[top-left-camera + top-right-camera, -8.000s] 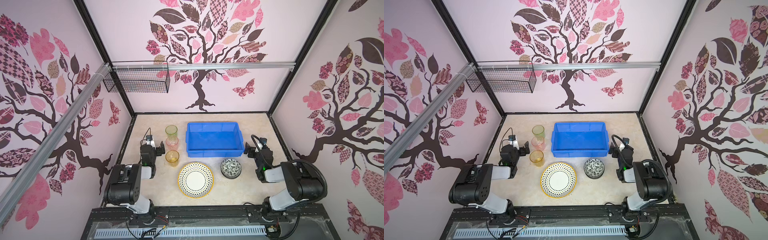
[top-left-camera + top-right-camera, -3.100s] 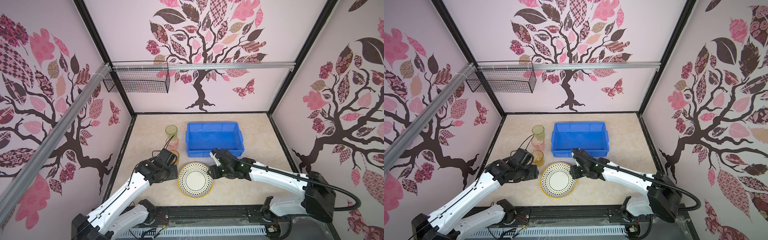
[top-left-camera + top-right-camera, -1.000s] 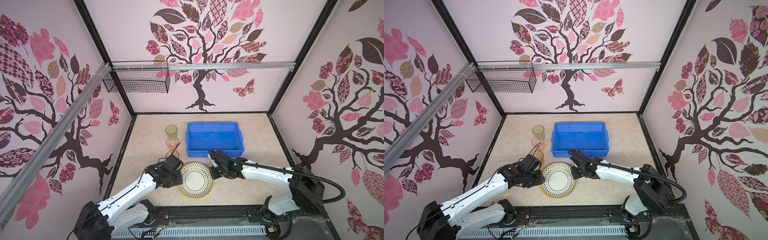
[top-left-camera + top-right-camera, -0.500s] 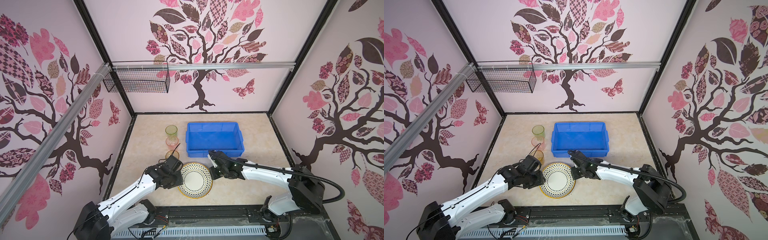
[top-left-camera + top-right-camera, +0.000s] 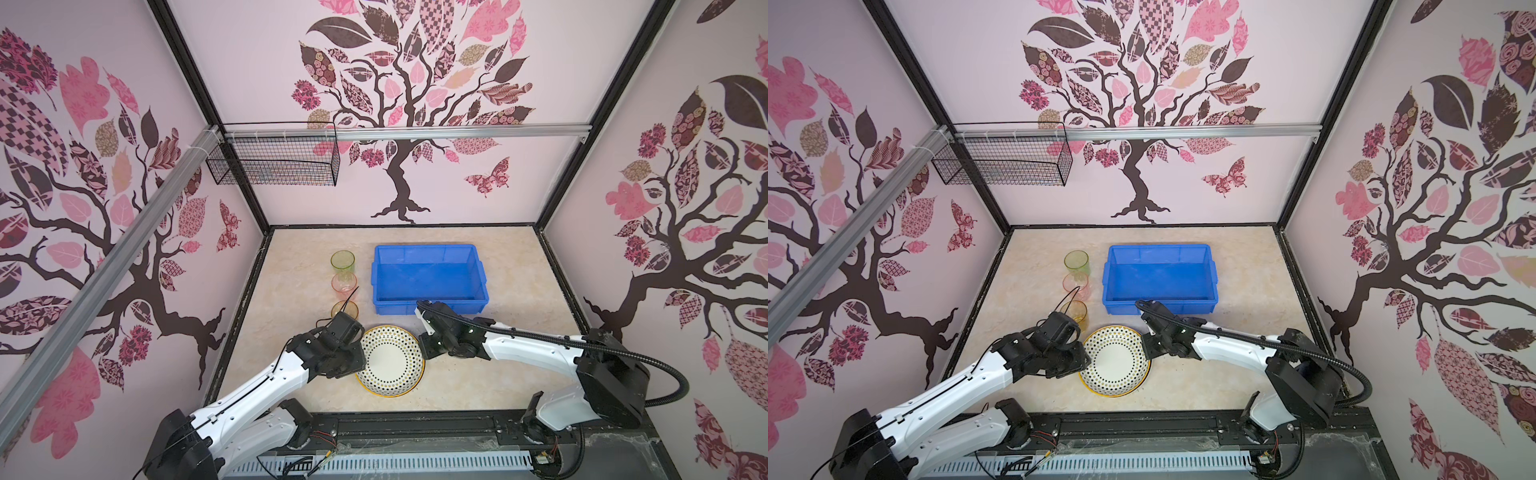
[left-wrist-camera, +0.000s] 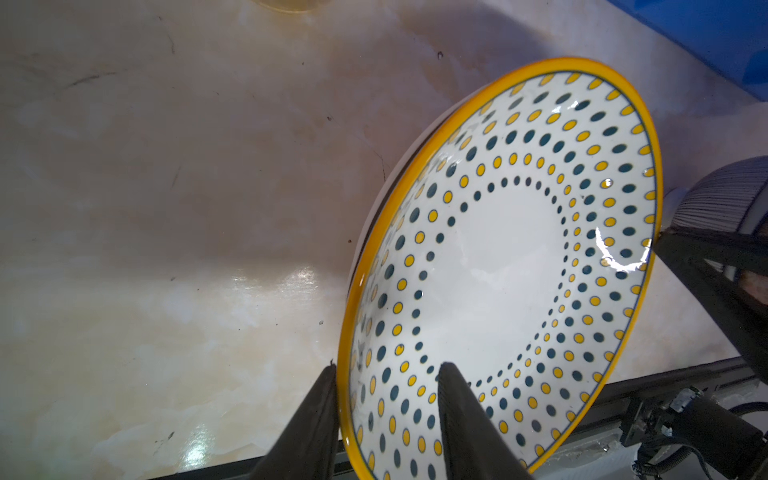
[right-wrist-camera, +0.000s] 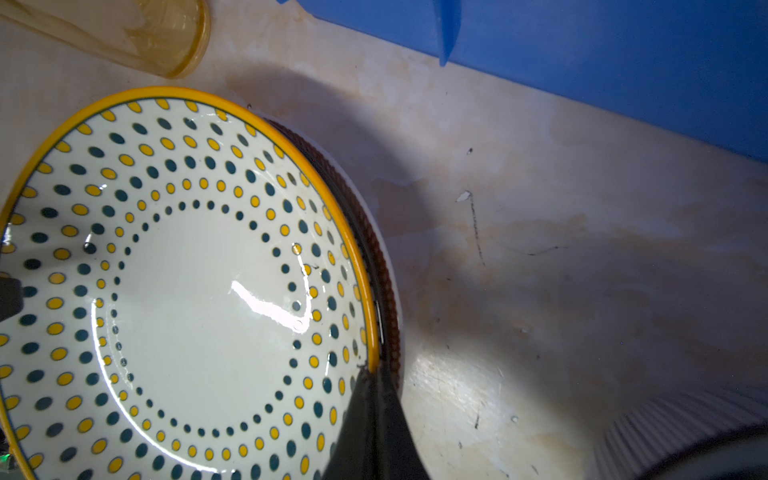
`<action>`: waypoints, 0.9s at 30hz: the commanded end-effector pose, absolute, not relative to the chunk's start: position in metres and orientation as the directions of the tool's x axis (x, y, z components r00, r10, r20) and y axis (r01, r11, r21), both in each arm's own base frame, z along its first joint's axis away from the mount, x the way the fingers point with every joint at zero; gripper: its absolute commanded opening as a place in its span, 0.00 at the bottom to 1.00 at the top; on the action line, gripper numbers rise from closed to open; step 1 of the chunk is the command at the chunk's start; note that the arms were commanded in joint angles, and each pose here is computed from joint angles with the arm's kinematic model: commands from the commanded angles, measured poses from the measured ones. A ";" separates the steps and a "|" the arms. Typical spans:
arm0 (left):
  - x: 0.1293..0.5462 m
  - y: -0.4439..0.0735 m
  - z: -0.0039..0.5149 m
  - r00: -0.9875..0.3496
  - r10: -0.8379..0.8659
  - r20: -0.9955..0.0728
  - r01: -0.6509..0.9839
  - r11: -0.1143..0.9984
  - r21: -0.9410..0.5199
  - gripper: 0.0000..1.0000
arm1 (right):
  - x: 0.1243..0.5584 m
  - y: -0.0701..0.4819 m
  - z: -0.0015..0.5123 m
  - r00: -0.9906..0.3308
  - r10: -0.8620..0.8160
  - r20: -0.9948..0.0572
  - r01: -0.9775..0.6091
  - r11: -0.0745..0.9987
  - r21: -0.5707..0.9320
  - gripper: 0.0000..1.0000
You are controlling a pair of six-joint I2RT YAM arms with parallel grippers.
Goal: Place the mixed dishes into the plastic bin
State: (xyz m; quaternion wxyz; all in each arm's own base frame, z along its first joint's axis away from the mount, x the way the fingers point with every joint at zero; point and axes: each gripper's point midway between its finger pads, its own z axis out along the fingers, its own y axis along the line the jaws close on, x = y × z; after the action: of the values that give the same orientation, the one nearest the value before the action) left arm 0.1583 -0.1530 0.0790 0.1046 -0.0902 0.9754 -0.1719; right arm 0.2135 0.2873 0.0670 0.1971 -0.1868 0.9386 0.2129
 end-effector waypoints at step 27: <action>0.147 -0.157 0.079 -0.955 -0.254 -0.154 -0.162 0.880 -0.447 0.33 | 0.191 0.292 0.061 -0.880 -0.284 -0.381 -0.433 0.808 0.399 0.06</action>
State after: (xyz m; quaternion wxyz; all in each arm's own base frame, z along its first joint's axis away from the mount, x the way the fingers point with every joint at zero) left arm 0.1477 -0.1536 0.0771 0.0993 -0.1139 0.9669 -0.2056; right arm 0.2128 0.2889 0.0671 0.1927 -0.1766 0.9386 0.2251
